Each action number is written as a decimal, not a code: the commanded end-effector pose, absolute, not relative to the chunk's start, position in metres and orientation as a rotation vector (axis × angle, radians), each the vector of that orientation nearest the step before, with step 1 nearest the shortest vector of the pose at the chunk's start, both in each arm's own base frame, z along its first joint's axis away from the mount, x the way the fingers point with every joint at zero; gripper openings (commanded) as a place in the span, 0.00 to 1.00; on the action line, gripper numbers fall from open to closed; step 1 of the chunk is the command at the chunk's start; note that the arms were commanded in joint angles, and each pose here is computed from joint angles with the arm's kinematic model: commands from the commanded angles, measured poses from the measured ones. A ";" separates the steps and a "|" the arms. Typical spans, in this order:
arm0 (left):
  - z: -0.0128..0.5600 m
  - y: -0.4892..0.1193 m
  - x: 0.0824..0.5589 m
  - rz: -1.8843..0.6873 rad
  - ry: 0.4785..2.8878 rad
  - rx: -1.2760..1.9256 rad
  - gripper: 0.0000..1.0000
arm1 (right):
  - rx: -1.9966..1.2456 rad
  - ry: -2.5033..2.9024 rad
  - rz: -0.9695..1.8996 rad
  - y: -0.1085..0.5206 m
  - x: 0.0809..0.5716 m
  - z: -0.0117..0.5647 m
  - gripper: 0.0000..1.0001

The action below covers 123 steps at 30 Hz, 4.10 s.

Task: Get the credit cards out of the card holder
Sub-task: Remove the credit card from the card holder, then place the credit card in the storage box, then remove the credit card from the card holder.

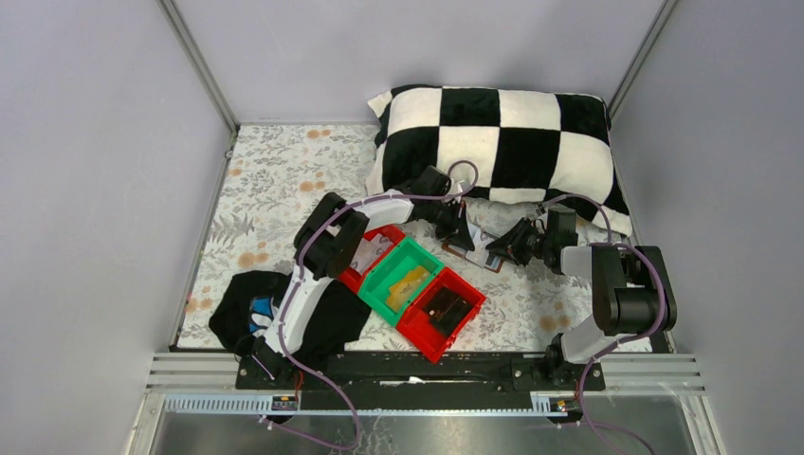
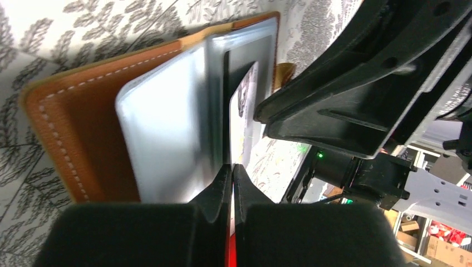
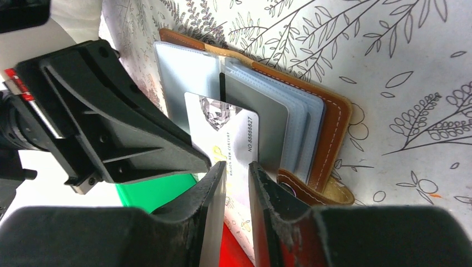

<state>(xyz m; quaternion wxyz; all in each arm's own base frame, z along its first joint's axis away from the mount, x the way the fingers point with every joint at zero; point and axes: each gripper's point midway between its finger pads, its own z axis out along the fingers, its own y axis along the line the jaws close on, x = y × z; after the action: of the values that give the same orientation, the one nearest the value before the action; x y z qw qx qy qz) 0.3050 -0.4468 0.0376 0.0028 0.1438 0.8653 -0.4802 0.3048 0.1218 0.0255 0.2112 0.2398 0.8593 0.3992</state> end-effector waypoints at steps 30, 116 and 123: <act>0.197 -0.284 0.330 -0.733 2.469 0.759 0.00 | 0.589 2.251 0.843 0.090 0.326 0.088 0.70; 0.073 -0.465 0.312 -1.393 2.615 0.497 0.50 | 0.638 2.389 0.968 0.121 0.318 0.046 0.65; 0.060 -0.466 0.319 -1.361 2.613 0.504 0.49 | 0.640 2.391 0.906 0.114 0.314 0.046 0.64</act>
<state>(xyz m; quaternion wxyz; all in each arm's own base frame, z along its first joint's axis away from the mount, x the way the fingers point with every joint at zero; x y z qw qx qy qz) 0.3101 -0.4572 0.0623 0.0556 0.1574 0.8795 -0.4457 0.3151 0.1170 0.0434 0.2376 0.2392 0.8757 0.3457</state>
